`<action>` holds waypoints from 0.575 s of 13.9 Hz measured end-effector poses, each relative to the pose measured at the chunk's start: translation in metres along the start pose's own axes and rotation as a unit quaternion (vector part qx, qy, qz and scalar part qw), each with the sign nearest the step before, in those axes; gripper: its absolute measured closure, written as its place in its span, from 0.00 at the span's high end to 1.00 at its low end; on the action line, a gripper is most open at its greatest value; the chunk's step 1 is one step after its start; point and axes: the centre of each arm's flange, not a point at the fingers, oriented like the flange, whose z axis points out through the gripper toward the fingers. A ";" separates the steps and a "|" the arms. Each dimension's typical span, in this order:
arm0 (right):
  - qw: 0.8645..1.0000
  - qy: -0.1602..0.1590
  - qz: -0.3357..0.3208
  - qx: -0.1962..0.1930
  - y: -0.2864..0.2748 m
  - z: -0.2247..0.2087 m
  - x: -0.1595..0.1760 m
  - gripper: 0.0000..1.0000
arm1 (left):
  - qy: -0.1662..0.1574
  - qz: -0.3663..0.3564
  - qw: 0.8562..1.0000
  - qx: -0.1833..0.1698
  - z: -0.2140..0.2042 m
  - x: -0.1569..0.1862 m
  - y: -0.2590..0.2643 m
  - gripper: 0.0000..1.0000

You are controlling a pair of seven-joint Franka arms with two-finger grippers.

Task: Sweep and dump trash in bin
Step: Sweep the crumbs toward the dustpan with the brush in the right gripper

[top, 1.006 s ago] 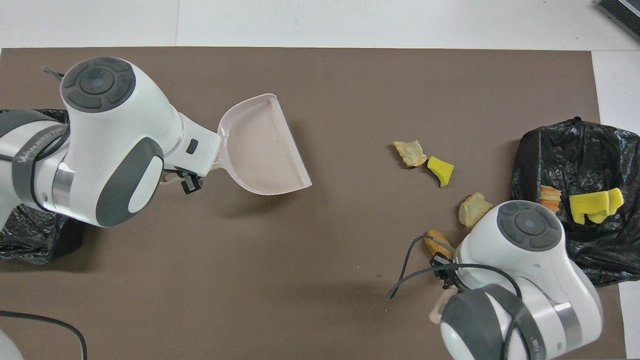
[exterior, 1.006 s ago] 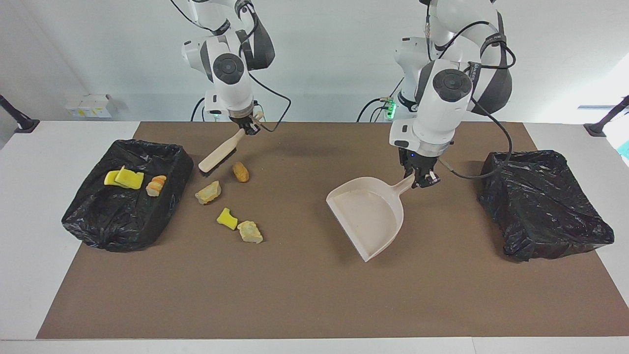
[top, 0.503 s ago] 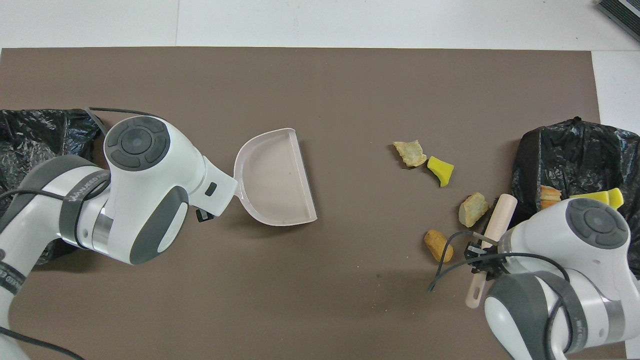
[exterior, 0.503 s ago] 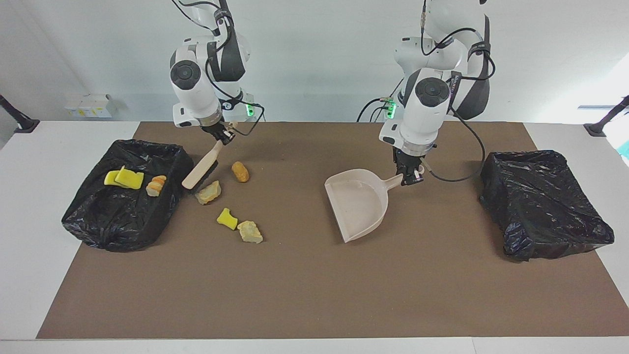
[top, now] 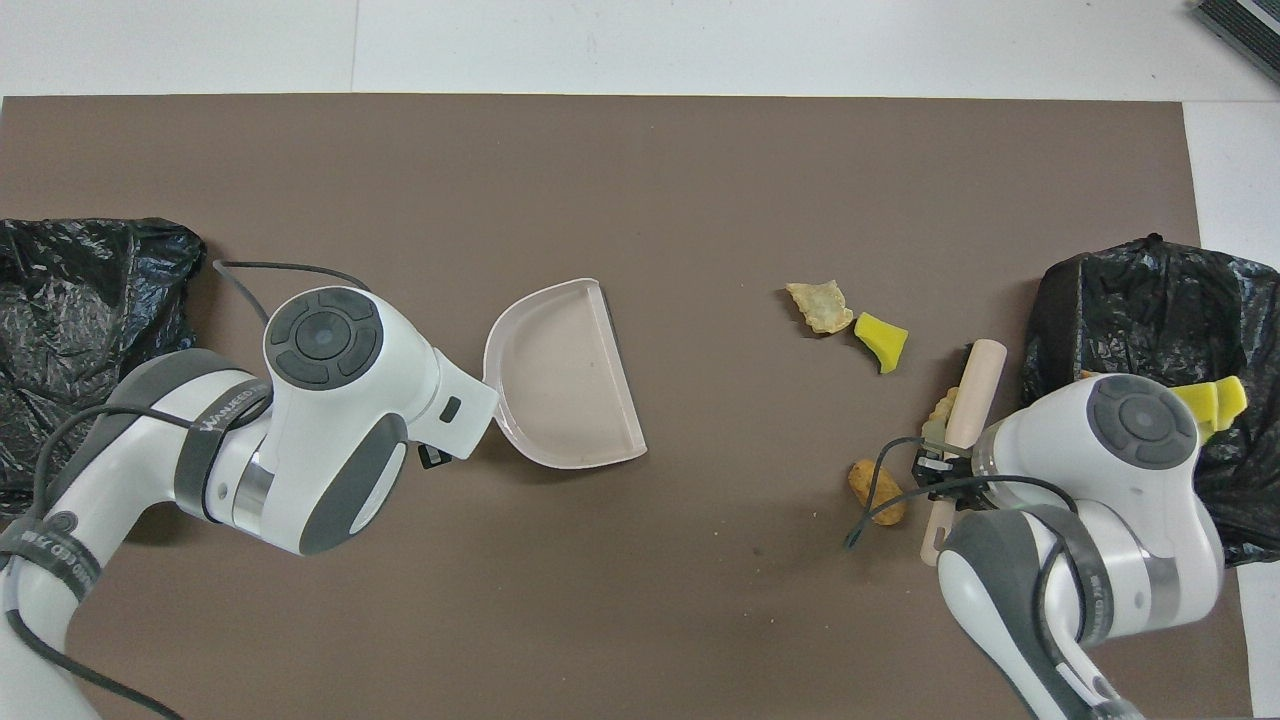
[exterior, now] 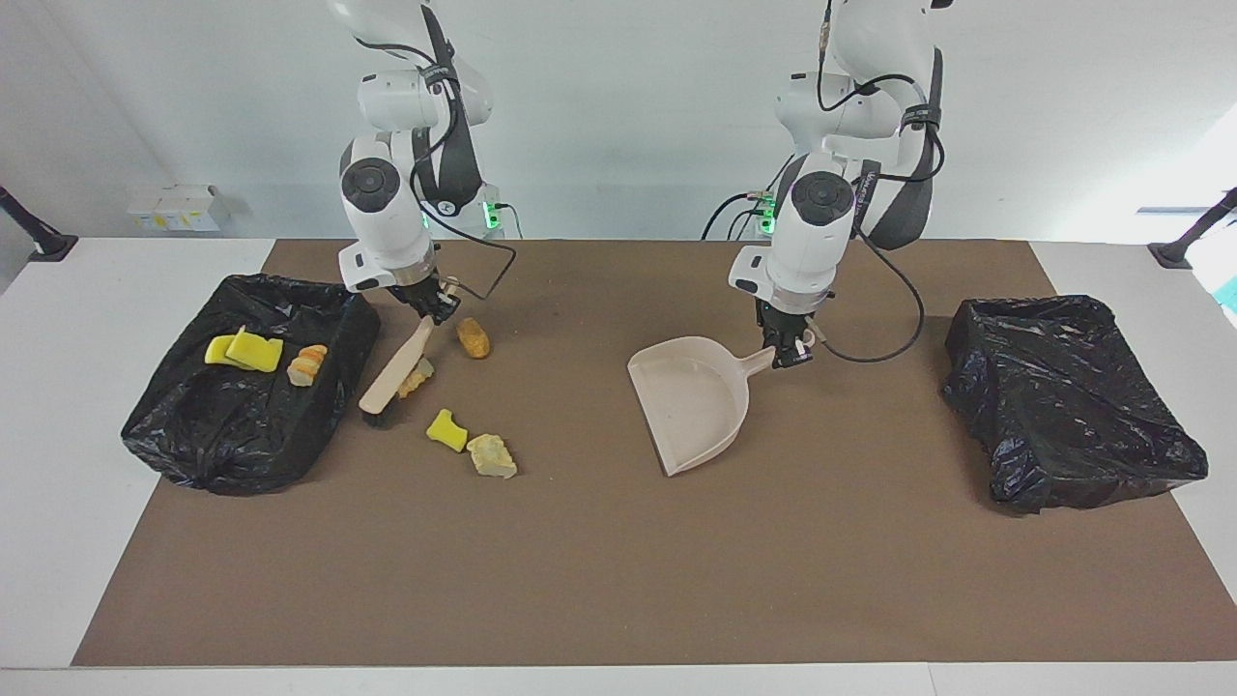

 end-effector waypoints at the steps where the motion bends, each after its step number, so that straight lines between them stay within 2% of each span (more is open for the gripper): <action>1: 1.000 0.004 -0.011 0.001 -0.007 -0.004 0.003 0.26 | 0.000 -0.004 1.000 0.000 0.000 0.000 0.001 0.33; 5: 0.995 0.019 -0.100 0.000 -0.059 -0.016 -0.007 0.26 | 0.002 -0.008 1.000 0.001 -0.002 0.000 0.003 0.33; 8: 0.990 0.021 -0.143 -0.004 -0.100 -0.018 -0.014 0.26 | 0.001 -0.011 1.000 0.000 -0.001 0.000 0.003 0.33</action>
